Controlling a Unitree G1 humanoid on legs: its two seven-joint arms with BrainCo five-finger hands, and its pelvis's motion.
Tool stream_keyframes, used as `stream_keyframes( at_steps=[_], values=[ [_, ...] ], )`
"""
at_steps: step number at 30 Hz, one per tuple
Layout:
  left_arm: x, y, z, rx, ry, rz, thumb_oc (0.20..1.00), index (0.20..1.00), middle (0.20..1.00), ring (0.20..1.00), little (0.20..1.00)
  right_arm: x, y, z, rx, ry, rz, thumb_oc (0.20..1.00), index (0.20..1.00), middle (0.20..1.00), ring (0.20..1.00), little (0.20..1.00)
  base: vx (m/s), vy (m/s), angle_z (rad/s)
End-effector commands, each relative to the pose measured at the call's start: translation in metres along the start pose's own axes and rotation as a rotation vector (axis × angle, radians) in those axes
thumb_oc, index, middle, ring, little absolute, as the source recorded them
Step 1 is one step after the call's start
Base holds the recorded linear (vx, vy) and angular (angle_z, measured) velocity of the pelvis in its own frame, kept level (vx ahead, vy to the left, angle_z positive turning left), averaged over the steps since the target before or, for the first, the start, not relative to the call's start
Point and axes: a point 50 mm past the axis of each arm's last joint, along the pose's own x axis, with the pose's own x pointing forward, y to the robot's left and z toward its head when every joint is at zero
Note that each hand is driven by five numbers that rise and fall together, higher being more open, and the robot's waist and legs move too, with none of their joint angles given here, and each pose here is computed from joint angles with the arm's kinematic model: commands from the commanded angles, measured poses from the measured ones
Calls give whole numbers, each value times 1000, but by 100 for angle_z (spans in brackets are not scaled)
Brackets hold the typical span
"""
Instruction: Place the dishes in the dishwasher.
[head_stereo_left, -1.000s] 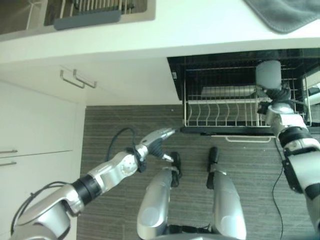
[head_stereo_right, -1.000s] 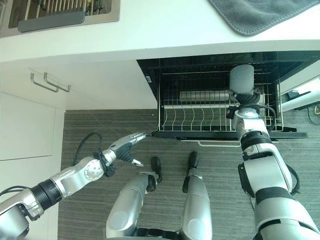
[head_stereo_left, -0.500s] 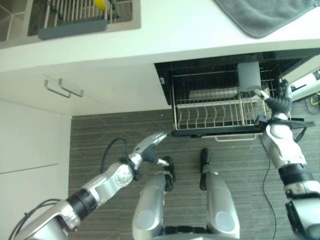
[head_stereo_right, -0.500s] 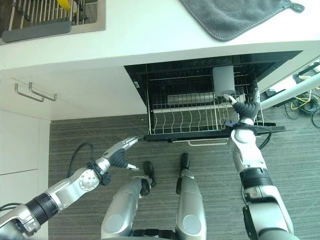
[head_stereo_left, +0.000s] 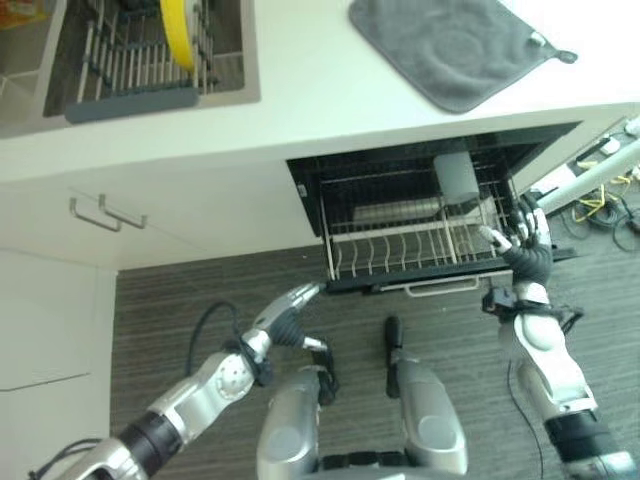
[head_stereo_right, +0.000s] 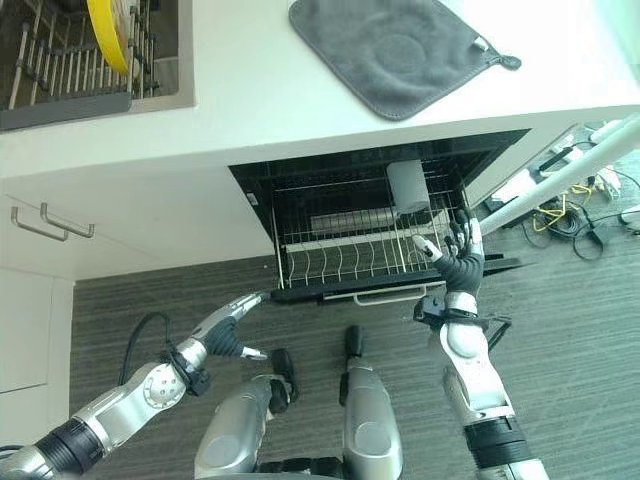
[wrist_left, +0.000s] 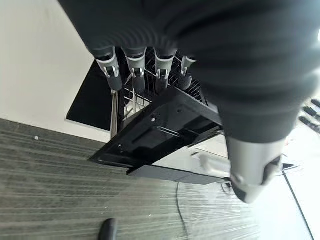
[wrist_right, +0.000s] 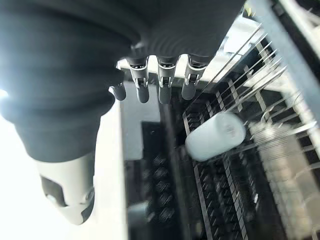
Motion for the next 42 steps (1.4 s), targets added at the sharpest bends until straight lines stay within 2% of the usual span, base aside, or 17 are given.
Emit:
stream_keyframes(
  at_steps=[1, 11, 16, 18, 21, 24, 27, 28, 34, 37, 42],
  values=[
    [-6, -8, 13, -74, -74, -7, 1000, 1000, 1000, 1000, 1000, 3, 0, 19, -22, -123, 83, 1000, 1000, 1000, 1000, 1000, 116, -1, -11],
    [4, -15, 5, -174, -8, -41, 1000, 1000, 1000, 1000, 1000, -10, 11, 8, -29, -68, 177, 1000, 1000, 1000, 1000, 1000, 48, 12, -4],
    [15, -13, 8, -243, -5, -2, 1000, 1000, 1000, 1000, 1000, -5, 29, 37, -37, -259, 301, 1000, 1000, 1000, 1000, 1000, -2, -34, 3],
    [20, -2, 12, -377, -18, 120, 1000, 1000, 1000, 1000, 1000, -4, 40, 60, -44, -388, 377, 1000, 1000, 1000, 1000, 1000, 74, -39, 0],
    [19, 15, 18, -512, -76, 253, 1000, 1000, 1000, 1000, 1000, -4, 44, 68, -33, -423, 410, 1000, 1000, 1000, 1000, 1000, 72, -40, 1],
    [16, 25, 21, -544, -113, 312, 1000, 1000, 1000, 1000, 1000, -5, 44, 70, -22, -433, 415, 1000, 1000, 1000, 1000, 1000, 59, -57, 6],
    [7, 50, 29, -582, -226, 434, 1000, 1000, 1000, 1000, 1000, -7, 35, 78, -12, -467, 415, 1000, 1000, 1000, 1000, 1000, 5, -12, 34],
    [-6, 75, 41, -639, -371, 516, 1000, 1000, 1000, 1000, 1000, -6, 19, 90, -48, -518, 385, 1000, 1000, 1000, 1000, 1000, -90, 154, 55],
    [-21, 106, 58, -597, -544, 578, 1000, 1000, 1000, 1000, 1000, 7, 15, 105, -42, -583, 309, 1000, 1000, 1000, 1000, 1000, -49, 530, 23],
    [-16, 111, 63, -558, -549, 524, 1000, 1000, 1000, 1000, 1000, -2, 10, 90, 67, -487, 256, 1000, 1000, 1000, 1000, 1000, -6, 614, 21],
    [-19, 114, 58, -558, -509, 557, 1000, 1000, 1000, 1000, 1000, -8, 21, 77, 79, -456, 289, 1000, 1000, 1000, 1000, 1000, -22, 378, -38]
  ],
)
